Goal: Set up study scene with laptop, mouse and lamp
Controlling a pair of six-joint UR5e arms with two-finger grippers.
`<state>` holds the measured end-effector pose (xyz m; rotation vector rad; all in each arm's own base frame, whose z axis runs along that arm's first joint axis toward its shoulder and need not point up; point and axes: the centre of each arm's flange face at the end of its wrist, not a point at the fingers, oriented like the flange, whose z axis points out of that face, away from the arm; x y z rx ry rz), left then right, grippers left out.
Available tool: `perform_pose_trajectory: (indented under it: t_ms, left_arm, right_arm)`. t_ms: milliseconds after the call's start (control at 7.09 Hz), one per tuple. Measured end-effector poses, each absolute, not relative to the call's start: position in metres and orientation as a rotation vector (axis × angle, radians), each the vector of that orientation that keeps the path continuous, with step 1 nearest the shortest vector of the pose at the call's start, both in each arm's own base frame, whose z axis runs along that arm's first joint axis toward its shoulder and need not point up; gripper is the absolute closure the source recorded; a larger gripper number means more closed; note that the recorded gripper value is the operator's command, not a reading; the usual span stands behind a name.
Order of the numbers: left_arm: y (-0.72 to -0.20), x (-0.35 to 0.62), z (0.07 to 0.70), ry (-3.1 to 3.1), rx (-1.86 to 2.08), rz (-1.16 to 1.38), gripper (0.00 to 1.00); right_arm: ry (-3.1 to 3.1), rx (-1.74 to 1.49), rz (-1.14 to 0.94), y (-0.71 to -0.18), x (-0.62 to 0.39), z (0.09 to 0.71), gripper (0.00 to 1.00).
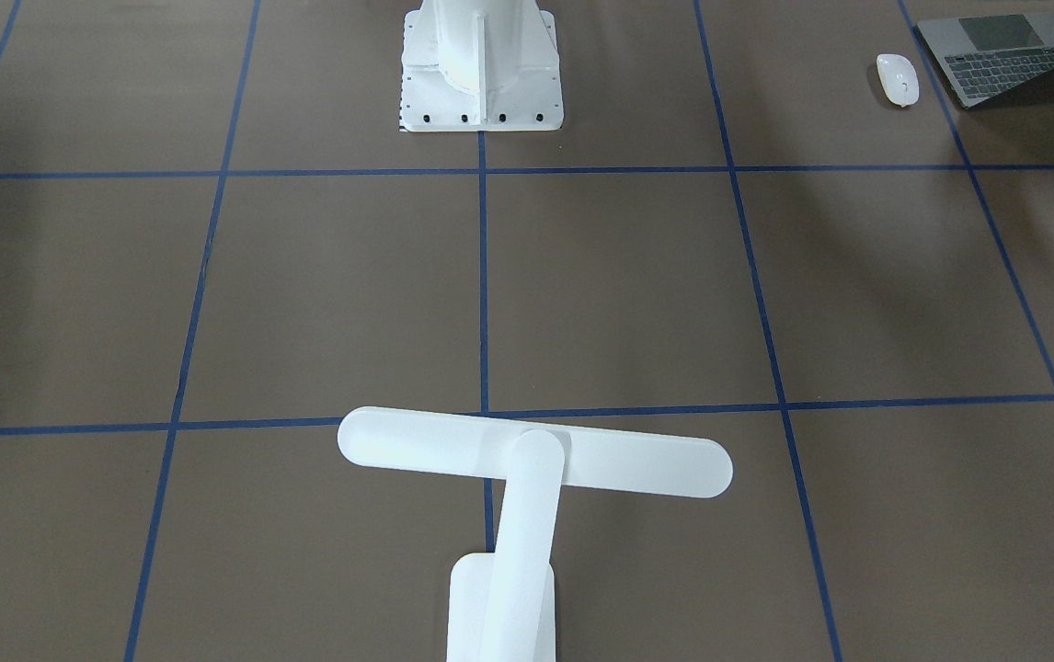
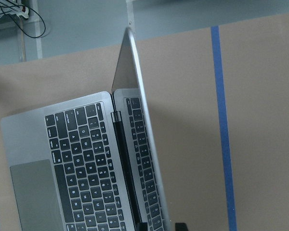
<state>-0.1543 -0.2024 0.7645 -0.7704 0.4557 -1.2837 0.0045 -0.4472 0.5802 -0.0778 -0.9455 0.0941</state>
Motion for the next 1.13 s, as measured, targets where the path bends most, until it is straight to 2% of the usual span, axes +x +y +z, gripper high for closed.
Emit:
perform_pose_trajectory:
  t_ms: [705, 1128]
  left_arm:
    - [-0.211, -0.166, 0.73, 0.472, -0.748, -1.292, 1.0]
    - [-0.251, -0.186, 0.696, 0.485, -0.661, -1.291, 1.0]
  right_arm:
    - [-0.956, -0.09, 0.1, -0.442, 0.005, 0.584, 0.01]
    - [-0.983, -0.104, 0.105, -0.436, 0.004, 0.585, 0.01]
